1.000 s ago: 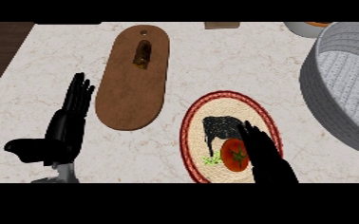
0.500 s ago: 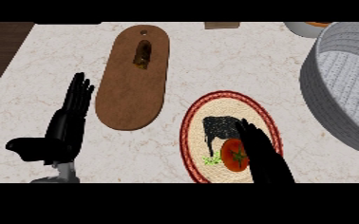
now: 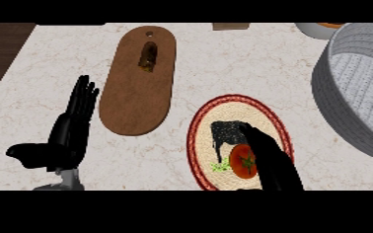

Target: Pick the tomato from the placemat and place it in the basket

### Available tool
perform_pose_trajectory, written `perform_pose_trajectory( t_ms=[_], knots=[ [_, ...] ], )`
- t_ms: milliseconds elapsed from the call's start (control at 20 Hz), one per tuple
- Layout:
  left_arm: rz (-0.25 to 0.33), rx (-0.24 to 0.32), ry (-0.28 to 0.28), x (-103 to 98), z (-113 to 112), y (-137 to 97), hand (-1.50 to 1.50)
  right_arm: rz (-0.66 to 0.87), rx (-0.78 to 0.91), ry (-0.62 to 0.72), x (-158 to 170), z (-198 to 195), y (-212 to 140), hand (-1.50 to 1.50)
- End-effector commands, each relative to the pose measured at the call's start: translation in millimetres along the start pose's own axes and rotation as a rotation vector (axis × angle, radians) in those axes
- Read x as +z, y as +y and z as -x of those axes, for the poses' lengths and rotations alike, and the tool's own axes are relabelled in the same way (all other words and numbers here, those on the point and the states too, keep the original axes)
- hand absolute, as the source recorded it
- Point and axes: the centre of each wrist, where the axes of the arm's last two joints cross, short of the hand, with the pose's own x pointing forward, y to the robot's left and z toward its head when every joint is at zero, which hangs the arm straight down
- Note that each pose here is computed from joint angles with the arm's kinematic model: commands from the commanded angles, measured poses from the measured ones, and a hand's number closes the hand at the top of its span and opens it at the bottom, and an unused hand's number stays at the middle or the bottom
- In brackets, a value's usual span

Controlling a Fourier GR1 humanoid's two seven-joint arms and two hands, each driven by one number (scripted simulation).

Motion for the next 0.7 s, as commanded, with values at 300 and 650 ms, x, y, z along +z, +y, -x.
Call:
perform_pose_trajectory(
  t_ms=[300,650],
  knots=[
    [-0.005,0.0,-0.017,-10,-8,-14,0.0,-0.059,0.142,-0.107,-16,11,4,1.5],
    [-0.01,-0.001,-0.011,-12,-10,12,0.0,-0.004,0.194,-0.117,-7,-23,17,1.5]
  ],
)
